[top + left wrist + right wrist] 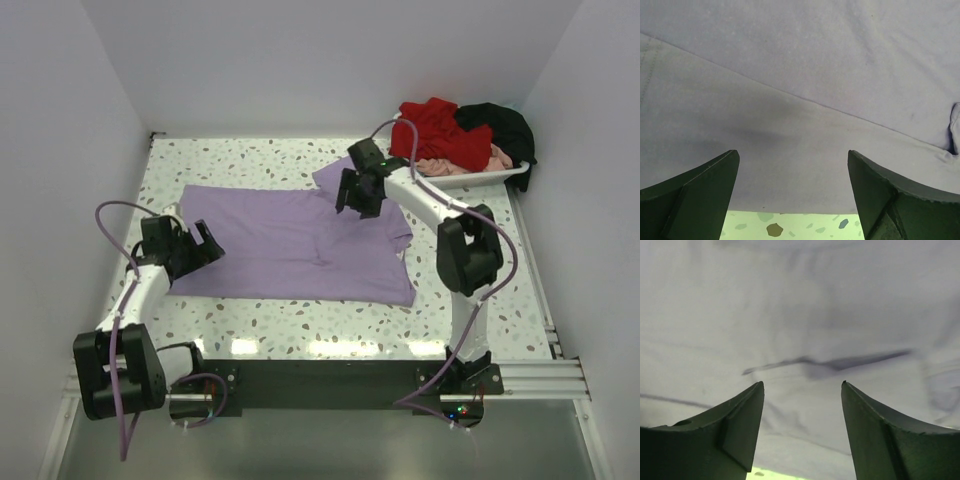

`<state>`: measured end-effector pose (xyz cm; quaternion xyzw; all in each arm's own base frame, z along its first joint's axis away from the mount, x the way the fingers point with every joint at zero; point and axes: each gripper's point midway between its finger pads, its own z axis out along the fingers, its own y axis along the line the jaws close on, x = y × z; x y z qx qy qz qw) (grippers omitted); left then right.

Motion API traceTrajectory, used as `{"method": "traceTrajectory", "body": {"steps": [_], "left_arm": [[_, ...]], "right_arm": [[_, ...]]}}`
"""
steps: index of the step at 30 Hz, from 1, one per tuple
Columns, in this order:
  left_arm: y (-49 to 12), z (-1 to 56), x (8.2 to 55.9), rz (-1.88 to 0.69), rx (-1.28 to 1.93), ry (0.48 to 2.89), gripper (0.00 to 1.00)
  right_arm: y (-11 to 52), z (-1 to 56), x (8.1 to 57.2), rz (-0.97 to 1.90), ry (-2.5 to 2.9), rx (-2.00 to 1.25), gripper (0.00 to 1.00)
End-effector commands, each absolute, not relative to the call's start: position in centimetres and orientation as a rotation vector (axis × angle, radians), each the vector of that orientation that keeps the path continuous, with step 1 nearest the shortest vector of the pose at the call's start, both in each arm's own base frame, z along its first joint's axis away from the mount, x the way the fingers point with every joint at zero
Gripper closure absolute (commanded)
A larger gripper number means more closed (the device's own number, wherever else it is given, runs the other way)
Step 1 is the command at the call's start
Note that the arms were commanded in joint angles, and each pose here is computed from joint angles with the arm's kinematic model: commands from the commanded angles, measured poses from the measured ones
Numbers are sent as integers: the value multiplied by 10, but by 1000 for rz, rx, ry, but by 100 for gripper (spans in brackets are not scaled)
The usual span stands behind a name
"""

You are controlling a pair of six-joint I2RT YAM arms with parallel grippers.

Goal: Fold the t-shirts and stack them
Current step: Fold the tshirt

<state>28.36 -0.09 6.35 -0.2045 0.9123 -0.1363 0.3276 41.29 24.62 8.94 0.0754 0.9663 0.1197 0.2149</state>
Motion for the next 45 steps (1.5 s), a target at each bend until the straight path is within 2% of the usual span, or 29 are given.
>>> {"method": "traceTrajectory", "body": {"steps": [1,5,9,16,22,31,45], "left_arm": [[-4,80,294,-334,-451,2347,6],[-20,96,307,-330,-373,2319,6],[-51,106,321,-375,-283,2297,6],[-117,117,339,-498,-122,2281,6],[-146,107,340,-566,-95,2310,6],[-140,88,322,-533,-105,2364,5],[-135,78,316,-511,-124,2382,5]], "right_arm": [[207,95,426,310,2644,256,35],[177,84,434,272,2656,300,41],[161,75,436,256,2673,326,42],[157,51,427,280,2740,316,43],[155,31,422,263,2776,301,43],[163,31,433,326,2771,292,46],[166,53,418,369,2804,309,51]]}}
